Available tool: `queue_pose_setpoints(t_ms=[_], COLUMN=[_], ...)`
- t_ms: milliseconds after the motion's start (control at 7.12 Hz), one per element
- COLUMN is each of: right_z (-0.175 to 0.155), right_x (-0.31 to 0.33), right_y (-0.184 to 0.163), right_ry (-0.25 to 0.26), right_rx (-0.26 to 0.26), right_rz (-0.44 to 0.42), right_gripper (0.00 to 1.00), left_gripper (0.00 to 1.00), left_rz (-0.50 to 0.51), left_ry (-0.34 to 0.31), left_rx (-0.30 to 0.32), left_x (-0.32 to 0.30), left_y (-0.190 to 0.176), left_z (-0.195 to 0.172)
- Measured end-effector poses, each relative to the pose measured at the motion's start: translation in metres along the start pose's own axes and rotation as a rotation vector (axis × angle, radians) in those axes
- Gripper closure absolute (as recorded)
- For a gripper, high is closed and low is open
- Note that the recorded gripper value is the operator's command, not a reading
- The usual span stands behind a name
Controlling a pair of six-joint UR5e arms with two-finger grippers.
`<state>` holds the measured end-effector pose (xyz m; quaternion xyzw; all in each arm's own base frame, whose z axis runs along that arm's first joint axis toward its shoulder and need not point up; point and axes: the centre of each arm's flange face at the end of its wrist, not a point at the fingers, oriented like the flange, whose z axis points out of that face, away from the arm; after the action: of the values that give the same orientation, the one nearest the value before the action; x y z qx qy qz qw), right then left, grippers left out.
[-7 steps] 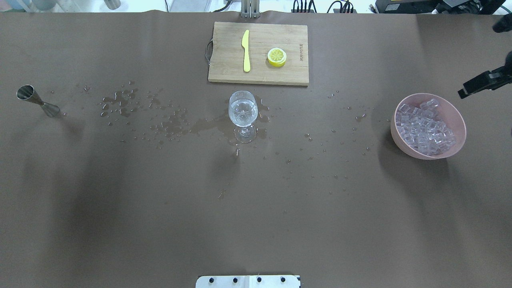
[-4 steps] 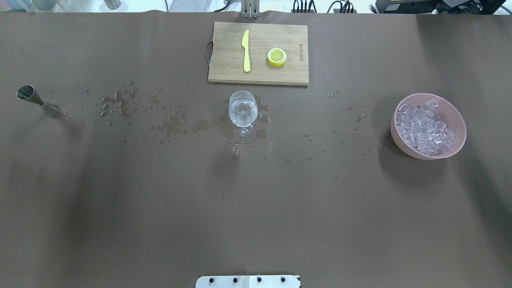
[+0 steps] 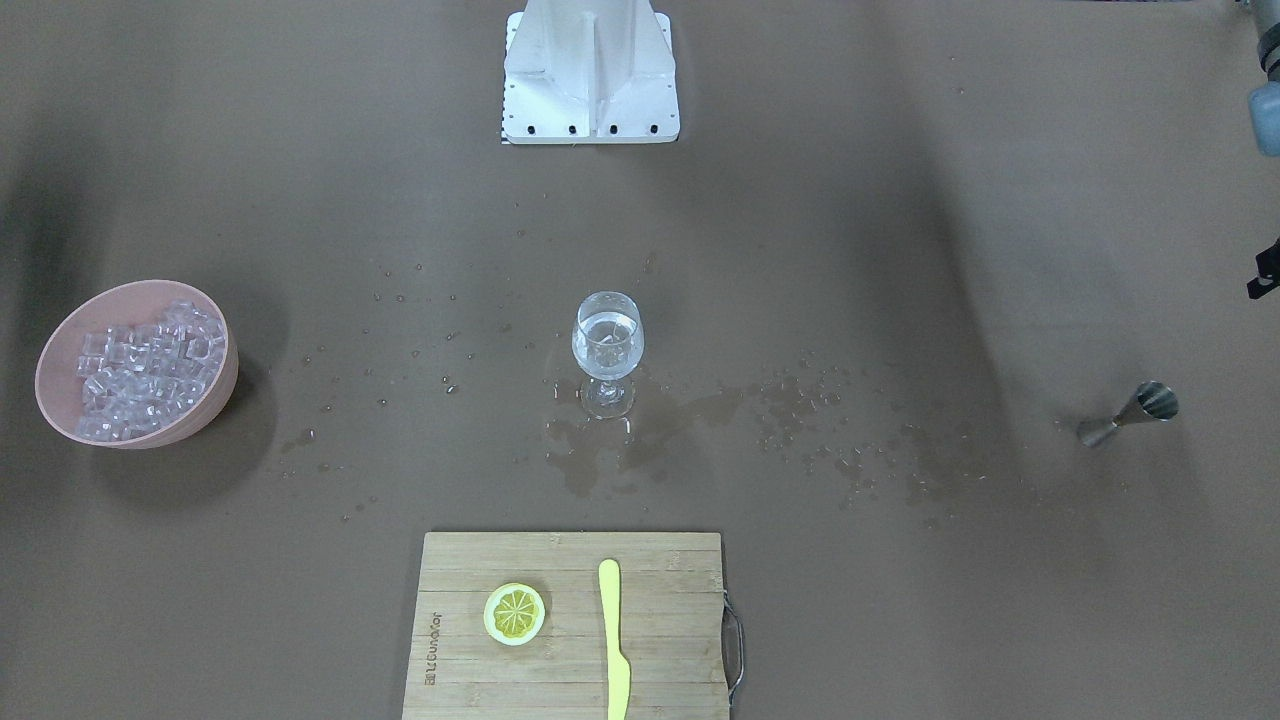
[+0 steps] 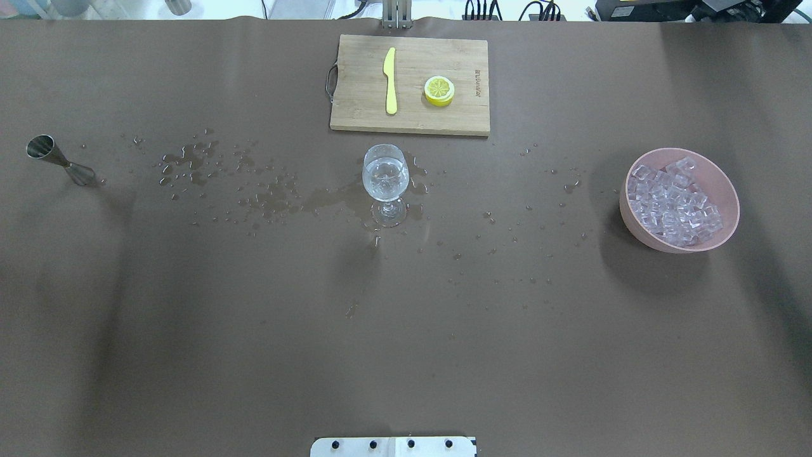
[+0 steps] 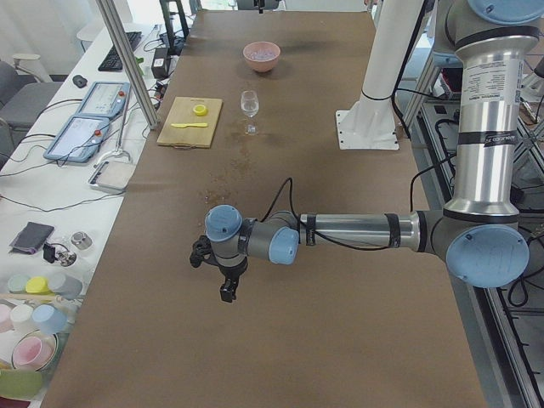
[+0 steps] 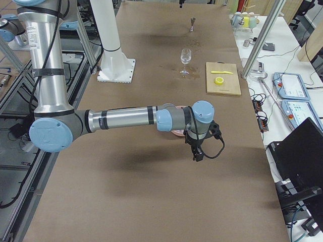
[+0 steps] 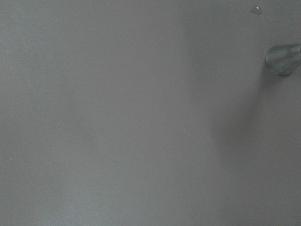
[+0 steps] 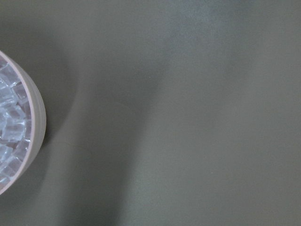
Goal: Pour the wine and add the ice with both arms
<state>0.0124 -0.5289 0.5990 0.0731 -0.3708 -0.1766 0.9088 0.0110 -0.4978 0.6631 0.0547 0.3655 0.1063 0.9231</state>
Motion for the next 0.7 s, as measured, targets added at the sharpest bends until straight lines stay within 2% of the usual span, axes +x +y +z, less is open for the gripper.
queue_pose_setpoints(t_ms=[281, 561, 702], right_z=[0.003, 0.001, -0.001], right_x=[0.003, 0.004, 0.003], right_y=[0.005, 0.002, 0.0], right_ry=[0.0, 0.026, 0.027], right_rx=[-0.003, -0.002, 0.0], right_rz=[0.006, 0.0, -0.003], right_gripper=[0.0, 0.0, 0.0], left_gripper=[0.02, 0.02, 0.02], left_rz=[0.027, 0.033, 0.036], left_ry=[0.013, 0.102, 0.123], left_rx=[0.029, 0.036, 0.039], left_x=[0.01, 0.021, 0.024], left_y=[-0.011, -0.014, -0.013], left_z=[-0.009, -0.013, -0.015])
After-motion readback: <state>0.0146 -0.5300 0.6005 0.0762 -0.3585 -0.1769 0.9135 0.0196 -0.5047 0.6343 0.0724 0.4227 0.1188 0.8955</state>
